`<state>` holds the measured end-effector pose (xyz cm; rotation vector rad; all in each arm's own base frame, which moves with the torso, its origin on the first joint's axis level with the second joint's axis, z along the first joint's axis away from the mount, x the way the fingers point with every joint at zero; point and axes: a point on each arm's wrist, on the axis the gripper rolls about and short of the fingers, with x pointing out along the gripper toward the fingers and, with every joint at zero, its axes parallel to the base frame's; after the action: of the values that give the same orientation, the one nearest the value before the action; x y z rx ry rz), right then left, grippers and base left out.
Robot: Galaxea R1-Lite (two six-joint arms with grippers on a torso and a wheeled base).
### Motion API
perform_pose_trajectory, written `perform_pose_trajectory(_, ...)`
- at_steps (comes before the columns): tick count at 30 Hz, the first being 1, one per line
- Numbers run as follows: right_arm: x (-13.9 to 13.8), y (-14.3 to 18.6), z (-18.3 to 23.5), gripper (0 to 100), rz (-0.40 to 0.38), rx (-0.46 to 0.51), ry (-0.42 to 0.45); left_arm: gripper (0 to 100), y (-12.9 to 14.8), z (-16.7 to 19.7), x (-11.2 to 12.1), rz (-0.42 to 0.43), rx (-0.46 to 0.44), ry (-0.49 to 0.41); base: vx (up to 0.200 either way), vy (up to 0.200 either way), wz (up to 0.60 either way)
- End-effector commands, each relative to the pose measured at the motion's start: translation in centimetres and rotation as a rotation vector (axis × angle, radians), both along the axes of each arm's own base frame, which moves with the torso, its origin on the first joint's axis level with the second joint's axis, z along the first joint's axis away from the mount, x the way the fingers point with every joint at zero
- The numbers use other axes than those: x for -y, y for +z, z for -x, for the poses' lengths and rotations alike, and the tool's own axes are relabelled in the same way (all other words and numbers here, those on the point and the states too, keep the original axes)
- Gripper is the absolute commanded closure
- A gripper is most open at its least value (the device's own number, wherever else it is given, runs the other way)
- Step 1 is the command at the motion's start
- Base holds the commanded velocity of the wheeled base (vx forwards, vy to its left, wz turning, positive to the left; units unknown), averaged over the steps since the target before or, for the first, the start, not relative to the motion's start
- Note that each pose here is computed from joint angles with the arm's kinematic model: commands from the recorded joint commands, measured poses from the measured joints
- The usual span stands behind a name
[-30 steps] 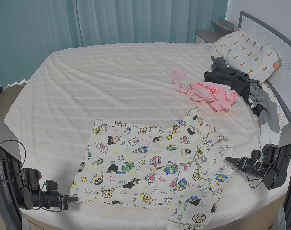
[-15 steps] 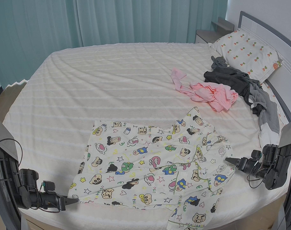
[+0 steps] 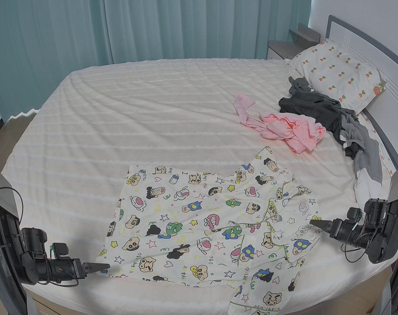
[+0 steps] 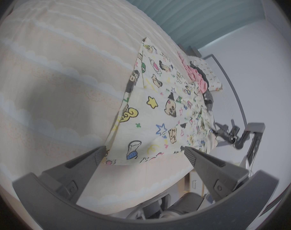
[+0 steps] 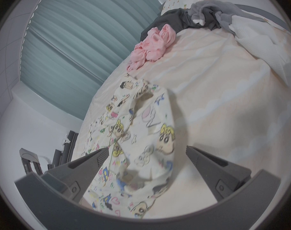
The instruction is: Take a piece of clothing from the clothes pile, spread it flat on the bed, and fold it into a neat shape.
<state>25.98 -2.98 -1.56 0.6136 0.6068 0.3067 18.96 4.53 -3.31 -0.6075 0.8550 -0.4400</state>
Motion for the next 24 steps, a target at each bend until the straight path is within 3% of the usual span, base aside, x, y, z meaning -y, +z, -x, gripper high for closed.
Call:
perform_pose_trajectory(1,-1.3,0.2,1.9,0,0.014,-0.043,0.057,0,1.4,0.1,0.0,0.018,0.028,0.033,-0.2,0.0,0.0)
perform_pose_trajectory(7,-2.6,-1.0,3.9,0,0.108,-0.089,0.179,0,1.3,0.2,-0.3,0.021,0.021,0.052,-0.2,0.0,0.0)
perform_pose_trajectory(14,-4.2,-2.0,4.6,0,0.114,-0.142,0.262,0,1.2,0.3,-0.3,0.024,0.012,0.051,-0.2,0.0,0.0)
perform_pose_trajectory(19,-5.1,-2.8,3.9,0,0.13,-0.126,0.289,0,1.2,0.3,-0.3,0.024,0.012,0.051,-0.2,0.0,0.0)
perform_pose_trajectory(24,-6.0,-3.6,3.1,0,0.14,-0.123,0.307,0,1.2,0.3,-0.3,0.026,0.013,0.049,0.0,0.0,0.0)
